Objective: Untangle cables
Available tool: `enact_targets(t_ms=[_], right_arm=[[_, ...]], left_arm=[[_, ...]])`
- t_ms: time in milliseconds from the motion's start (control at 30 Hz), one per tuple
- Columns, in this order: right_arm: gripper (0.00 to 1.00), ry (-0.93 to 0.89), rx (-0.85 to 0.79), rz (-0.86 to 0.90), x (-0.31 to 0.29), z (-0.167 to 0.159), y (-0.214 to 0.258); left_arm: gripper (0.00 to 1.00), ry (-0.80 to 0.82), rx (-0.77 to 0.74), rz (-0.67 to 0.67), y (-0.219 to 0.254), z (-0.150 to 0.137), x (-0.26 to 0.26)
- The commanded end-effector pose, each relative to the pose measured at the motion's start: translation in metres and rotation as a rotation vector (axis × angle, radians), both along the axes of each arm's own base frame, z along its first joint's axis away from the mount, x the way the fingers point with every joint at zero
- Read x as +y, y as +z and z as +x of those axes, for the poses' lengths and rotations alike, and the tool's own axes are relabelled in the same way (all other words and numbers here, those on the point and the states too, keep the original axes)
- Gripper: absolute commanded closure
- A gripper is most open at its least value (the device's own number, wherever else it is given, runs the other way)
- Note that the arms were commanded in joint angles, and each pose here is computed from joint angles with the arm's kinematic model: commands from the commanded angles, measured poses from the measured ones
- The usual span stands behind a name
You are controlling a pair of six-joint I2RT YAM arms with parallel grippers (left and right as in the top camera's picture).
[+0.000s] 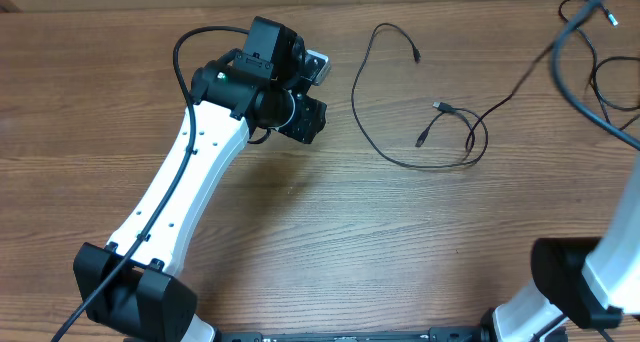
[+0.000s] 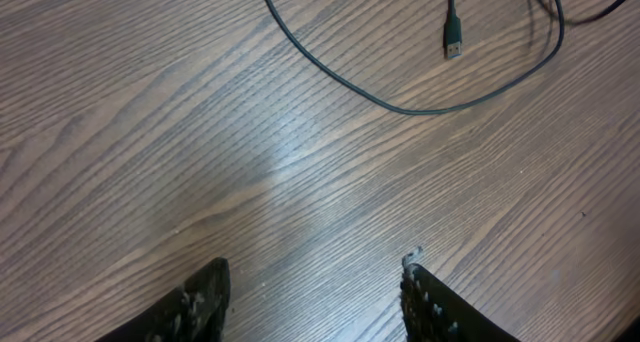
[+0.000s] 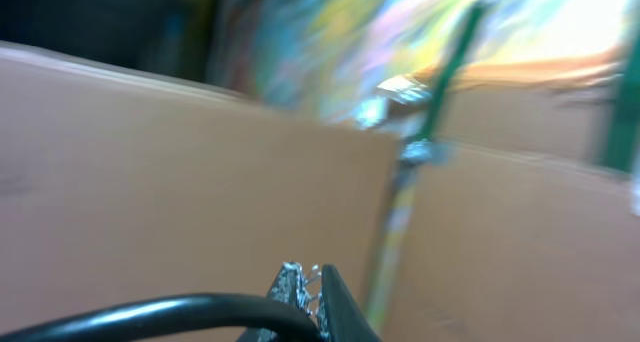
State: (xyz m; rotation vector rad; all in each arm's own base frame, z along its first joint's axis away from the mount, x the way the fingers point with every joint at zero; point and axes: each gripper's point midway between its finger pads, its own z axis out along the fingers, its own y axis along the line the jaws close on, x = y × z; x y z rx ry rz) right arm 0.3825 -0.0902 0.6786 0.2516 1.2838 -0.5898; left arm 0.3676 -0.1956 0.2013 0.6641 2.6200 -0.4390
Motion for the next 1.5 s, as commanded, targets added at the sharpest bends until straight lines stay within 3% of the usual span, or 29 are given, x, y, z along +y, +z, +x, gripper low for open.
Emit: enact_targets(t_ms=[0, 233, 433, 633, 767, 867, 1000, 1133, 1167, 1267, 1467], right_arm=[[0.96, -0.097, -0.101, -0.086, -0.035, -0.065, 0.042], [0.96, -0.056, -0.215, -0.226, -0.053, -0.104, 0.079], [0.96, -0.188, -0.236, -0.283, -0.088, -0.132, 0.090], [0.96, -0.220, -0.037, -0.281, -0.170, -0.102, 0.038], [0.96, -0.225, 0.002, -0.253, -0.227, -0.080, 0.004], [0.96, -0.176, -0.039, -0.205, -0.256, -0.061, -0.013], [0.96, -0.034, -0.136, -0.290, -0.244, -0.043, 0.001], [0.96, 0.060, -0.392, -0.460, -0.201, -0.067, 0.053], [0.96, 0.065, -0.419, -0.486, -0.195, -0.072, 0.058], [0.96, 0.065, -0.445, -0.520, -0.189, -0.078, 0.064], [0.96, 0.058, -0.253, -0.271, -0.244, -0.033, 0.005]], left_arm=[[0.45, -0.005, 0.019, -0.004, -0.005, -0.002, -0.004], [0.45, -0.005, 0.019, -0.004, -0.006, -0.002, -0.004], [0.44, -0.005, 0.009, -0.008, -0.004, 0.000, -0.005], [0.45, 0.009, -0.004, -0.022, -0.004, 0.006, -0.007], [0.45, 0.014, 0.006, -0.024, -0.009, 0.009, -0.009], [0.45, 0.017, 0.027, -0.017, -0.017, 0.010, -0.010], [0.46, 0.062, 0.082, -0.015, -0.037, 0.015, -0.012], [0.48, 0.144, 0.178, -0.012, -0.072, 0.022, -0.015], [0.50, 0.159, 0.200, -0.007, -0.080, 0.023, -0.015], [0.78, 0.140, 0.262, -0.042, -0.094, 0.019, -0.026], [0.81, 0.091, 0.195, -0.091, -0.087, 0.030, -0.044]])
